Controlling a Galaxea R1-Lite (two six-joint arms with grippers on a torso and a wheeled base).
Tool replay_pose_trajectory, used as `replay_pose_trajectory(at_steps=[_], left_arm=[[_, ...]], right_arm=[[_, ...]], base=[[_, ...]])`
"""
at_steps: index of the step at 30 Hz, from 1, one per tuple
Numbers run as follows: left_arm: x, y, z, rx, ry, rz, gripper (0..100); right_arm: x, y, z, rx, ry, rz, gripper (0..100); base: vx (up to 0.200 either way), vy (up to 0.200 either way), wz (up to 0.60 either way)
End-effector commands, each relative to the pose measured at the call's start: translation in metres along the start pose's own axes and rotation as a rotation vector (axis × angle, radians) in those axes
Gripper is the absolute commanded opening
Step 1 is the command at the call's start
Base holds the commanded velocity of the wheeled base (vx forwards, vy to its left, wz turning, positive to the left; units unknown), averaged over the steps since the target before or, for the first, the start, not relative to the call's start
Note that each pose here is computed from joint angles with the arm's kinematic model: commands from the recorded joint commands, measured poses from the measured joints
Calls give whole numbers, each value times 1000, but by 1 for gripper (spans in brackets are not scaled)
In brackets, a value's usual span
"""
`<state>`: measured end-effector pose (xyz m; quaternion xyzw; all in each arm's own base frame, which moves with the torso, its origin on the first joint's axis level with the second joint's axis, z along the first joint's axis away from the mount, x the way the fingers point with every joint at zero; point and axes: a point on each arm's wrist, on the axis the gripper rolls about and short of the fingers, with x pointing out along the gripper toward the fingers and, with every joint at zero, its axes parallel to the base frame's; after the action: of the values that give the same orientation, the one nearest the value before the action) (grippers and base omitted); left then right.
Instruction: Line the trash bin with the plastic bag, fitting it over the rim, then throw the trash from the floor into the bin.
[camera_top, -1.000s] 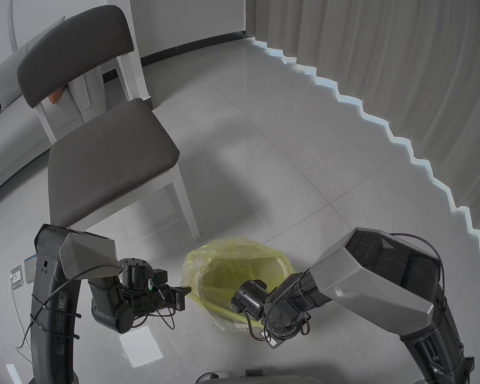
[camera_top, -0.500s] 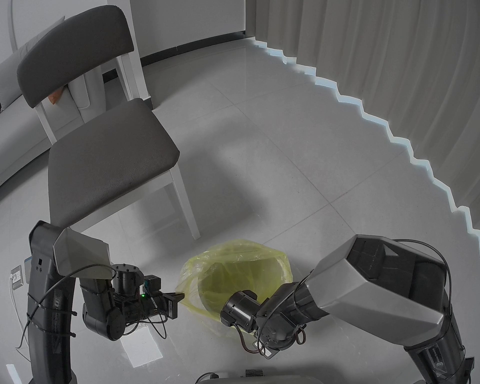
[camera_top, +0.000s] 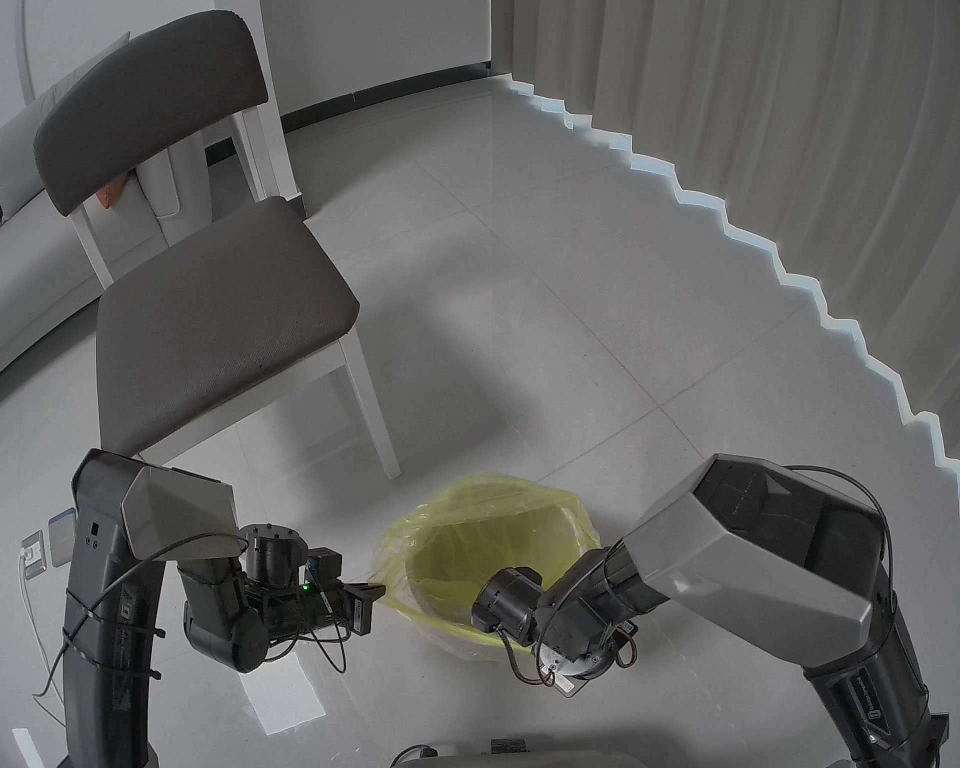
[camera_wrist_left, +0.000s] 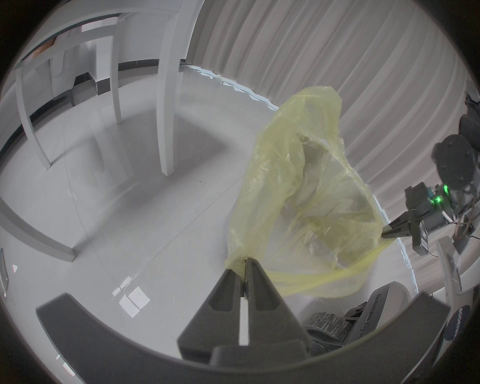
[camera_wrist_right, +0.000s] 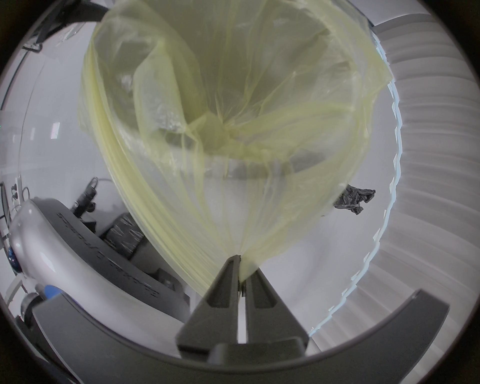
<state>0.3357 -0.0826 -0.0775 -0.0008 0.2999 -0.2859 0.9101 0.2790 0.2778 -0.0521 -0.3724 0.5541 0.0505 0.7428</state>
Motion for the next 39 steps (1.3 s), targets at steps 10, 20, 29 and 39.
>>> replay_pose_trajectory(at_steps=[10, 20, 29, 39], left_arm=[[20, -5, 19, 24, -7, -23, 0], [7, -13, 24, 17, 26, -29, 0], [2, -12, 21, 6, 39, -29, 0], [18, -8, 15, 41, 49, -32, 0]], right_arm=[[20, -34, 10, 18, 38, -13, 0], [1, -42, -7, -30, 106, -7, 0], [-3, -36, -7, -49, 92, -7, 0], [13, -45, 5, -68, 106, -14, 0]], base=[[0, 0, 0], [0, 0, 0], [0, 0, 0], [0, 0, 0]])
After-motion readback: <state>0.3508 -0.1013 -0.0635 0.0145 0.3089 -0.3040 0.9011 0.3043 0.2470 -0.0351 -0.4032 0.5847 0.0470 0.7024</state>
